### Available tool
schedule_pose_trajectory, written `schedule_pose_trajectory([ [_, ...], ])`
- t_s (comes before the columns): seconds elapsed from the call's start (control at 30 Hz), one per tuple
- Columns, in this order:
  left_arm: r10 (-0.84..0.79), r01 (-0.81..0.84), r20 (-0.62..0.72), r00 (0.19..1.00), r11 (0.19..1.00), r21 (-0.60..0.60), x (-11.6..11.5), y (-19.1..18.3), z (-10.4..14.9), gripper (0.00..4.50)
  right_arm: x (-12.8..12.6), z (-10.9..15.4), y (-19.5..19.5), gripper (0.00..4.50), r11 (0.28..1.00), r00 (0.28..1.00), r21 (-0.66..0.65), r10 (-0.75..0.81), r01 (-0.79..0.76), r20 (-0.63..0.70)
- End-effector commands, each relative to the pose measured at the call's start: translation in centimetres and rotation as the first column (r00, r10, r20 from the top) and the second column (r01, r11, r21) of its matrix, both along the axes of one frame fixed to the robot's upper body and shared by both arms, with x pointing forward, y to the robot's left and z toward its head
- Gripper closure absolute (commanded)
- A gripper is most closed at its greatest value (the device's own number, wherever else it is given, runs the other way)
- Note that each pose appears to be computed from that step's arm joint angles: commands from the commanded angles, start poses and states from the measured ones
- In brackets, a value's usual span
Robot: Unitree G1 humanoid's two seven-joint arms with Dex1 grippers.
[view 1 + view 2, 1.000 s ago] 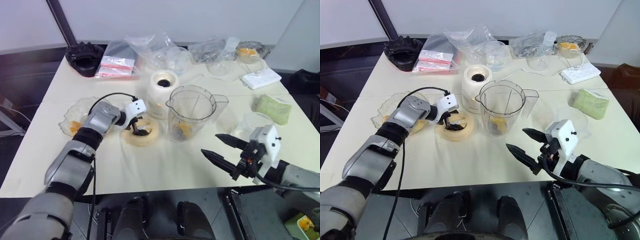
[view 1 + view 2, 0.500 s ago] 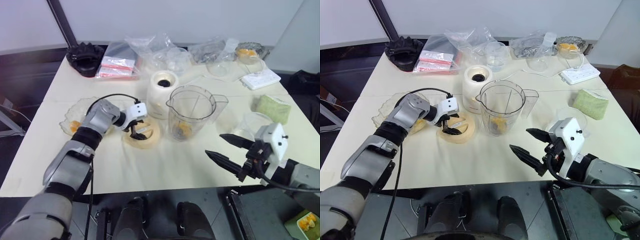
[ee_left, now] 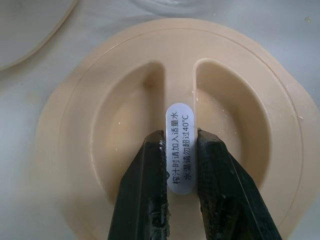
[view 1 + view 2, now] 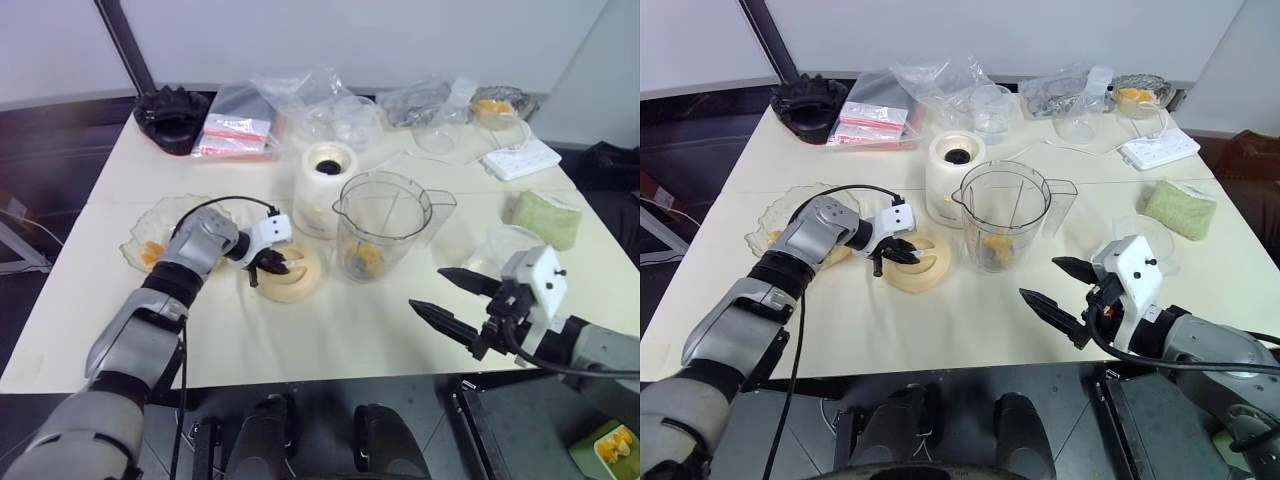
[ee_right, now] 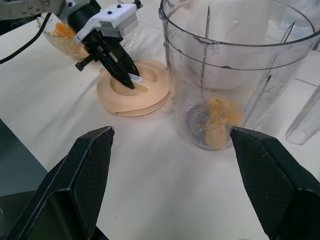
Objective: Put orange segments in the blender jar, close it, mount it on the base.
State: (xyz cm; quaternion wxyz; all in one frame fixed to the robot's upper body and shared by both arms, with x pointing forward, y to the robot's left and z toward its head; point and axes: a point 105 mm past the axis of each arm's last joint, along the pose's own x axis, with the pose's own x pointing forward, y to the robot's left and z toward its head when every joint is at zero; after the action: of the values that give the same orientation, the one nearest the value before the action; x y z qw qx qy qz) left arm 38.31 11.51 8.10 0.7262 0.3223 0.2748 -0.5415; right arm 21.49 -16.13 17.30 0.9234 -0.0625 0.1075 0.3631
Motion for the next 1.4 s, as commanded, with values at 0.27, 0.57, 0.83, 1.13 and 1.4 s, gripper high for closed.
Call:
schedule_pose_trajectory([
  [0.27, -0.124, 0.137, 0.134, 0.983, 0.987, -0.087, -0.4, -0.2, 9.0, 4.25, 0.6, -0.8, -1.8, 0.60, 0.997, 0.997, -0.007, -0.077, 0.077, 0.022],
  [0.57, -0.152, 0.174, 0.316, 0.937, 0.984, -0.041, -0.9, 0.9, 17.4, 4.25, 4.6, -1.7, -4.4, 0.60, 0.970, 0.965, -0.070, -0.223, 0.234, 0.136],
  [0.83, -0.146, 0.247, 0.484, 0.863, 0.957, -0.151, -0.3, -2.1, 26.2, 4.25, 9.1, -1.8, -5.9, 0.60, 0.936, 0.913, -0.027, -0.334, 0.350, 0.233],
  [1.13, -0.284, 0.384, 0.397, 0.873, 0.902, -0.198, -0.5, -9.5, 28.0, 4.25, 13.0, -2.3, -6.4, 0.60, 0.926, 0.886, 0.009, -0.363, 0.377, 0.287],
  [1.4, -0.420, 0.467, 0.280, 0.863, 0.875, -0.129, -1.6, -13.3, 25.4, 4.25, 14.4, -3.3, -4.4, 0.60, 0.941, 0.897, 0.079, -0.339, 0.330, 0.283],
])
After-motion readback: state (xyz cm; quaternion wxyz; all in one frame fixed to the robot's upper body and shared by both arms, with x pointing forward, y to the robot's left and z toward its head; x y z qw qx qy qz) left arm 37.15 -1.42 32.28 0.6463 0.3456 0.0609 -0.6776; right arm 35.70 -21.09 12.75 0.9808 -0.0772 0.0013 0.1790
